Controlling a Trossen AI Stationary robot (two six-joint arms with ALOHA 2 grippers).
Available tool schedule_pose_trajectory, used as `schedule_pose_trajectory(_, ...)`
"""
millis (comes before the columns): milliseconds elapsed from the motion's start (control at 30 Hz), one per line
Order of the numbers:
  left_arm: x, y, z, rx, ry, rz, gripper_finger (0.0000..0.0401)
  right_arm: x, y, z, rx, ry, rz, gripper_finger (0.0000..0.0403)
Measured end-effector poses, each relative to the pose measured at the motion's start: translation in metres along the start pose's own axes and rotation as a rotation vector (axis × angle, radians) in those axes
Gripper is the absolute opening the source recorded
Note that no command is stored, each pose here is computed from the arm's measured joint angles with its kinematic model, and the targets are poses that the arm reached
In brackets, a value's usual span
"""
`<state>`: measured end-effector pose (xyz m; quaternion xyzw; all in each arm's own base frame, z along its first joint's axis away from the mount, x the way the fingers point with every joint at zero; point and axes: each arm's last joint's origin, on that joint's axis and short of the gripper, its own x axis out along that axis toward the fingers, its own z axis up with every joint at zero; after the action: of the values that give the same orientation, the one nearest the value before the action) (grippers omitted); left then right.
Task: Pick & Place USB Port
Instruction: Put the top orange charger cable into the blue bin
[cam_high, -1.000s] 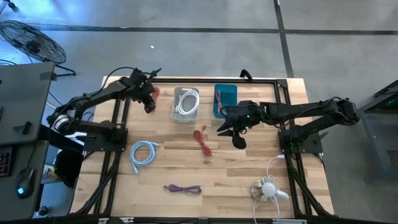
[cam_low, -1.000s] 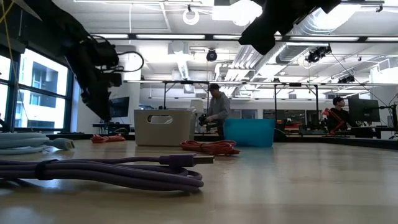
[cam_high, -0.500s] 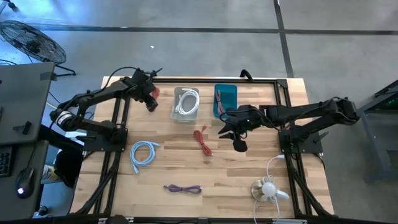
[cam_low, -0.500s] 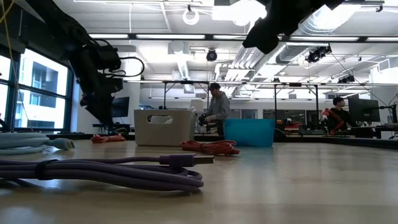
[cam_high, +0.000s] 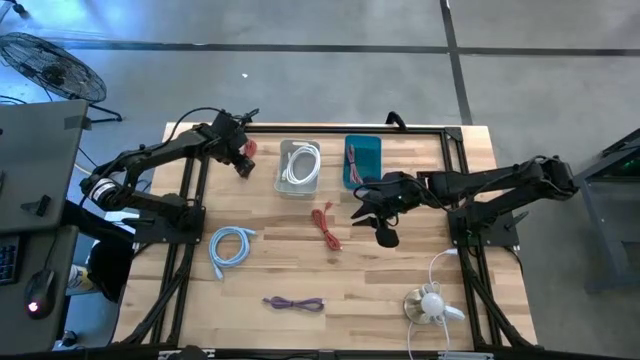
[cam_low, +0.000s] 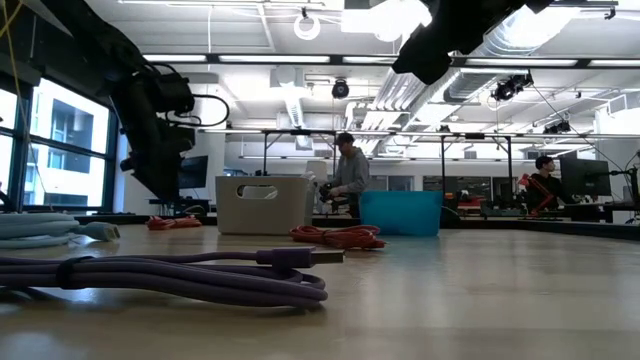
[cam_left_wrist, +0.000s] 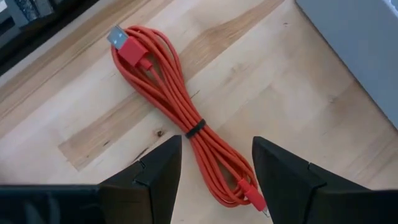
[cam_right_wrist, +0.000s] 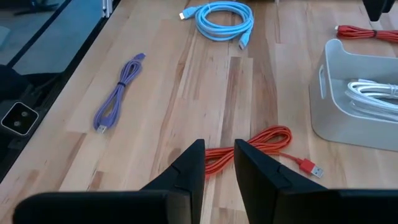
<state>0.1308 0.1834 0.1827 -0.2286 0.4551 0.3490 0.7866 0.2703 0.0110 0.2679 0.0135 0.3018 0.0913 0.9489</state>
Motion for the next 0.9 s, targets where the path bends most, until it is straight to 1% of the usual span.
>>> schedule_pose_trajectory(133,0.008,0.001,-0.001,-0.026,0.036,0.008,0.0193,0.000,0.000,0.000,0.000,0.000,0.000,0.0078)
schedule_pose_trajectory(267,0.020,0.002,-0.003,-0.031,0.088,0.005,0.0193,0.000,0.001,0.000,0.006,0.002,0.002,0.0078)
schedule_pose_trajectory(400,0.030,0.003,-0.004,-0.035,0.110,0.004,0.0193,0.001,0.003,0.000,0.003,0.003,0.010,0.0078)
schedule_pose_trajectory(600,0.034,0.002,-0.001,-0.040,0.118,0.012,0.0193,0.001,0.003,0.000,0.004,0.005,0.008,0.0078)
schedule_pose_trajectory(667,0.034,0.002,0.000,-0.034,0.113,0.015,0.0187,0.001,0.003,0.000,0.004,0.006,0.006,0.0078)
schedule_pose_trajectory(733,0.034,0.002,-0.001,-0.026,0.120,0.011,0.0163,0.001,0.003,-0.001,0.004,0.006,0.005,0.0078)
schedule_pose_trajectory(767,0.034,0.002,-0.001,-0.021,0.122,0.008,0.0142,0.001,0.003,-0.001,0.004,0.006,0.004,0.0078)
schedule_pose_trajectory(800,0.034,0.001,-0.001,-0.012,0.124,0.007,0.0116,0.001,0.003,-0.001,0.006,0.007,0.002,0.0078)
schedule_pose_trajectory(867,0.033,0.001,-0.002,0.018,0.132,0.003,0.0045,0.001,0.003,-0.001,0.009,0.007,0.002,0.0078)
schedule_pose_trajectory(900,0.033,0.001,-0.003,0.034,0.141,0.001,0.0024,0.001,0.004,-0.001,0.009,0.010,0.003,0.0078)
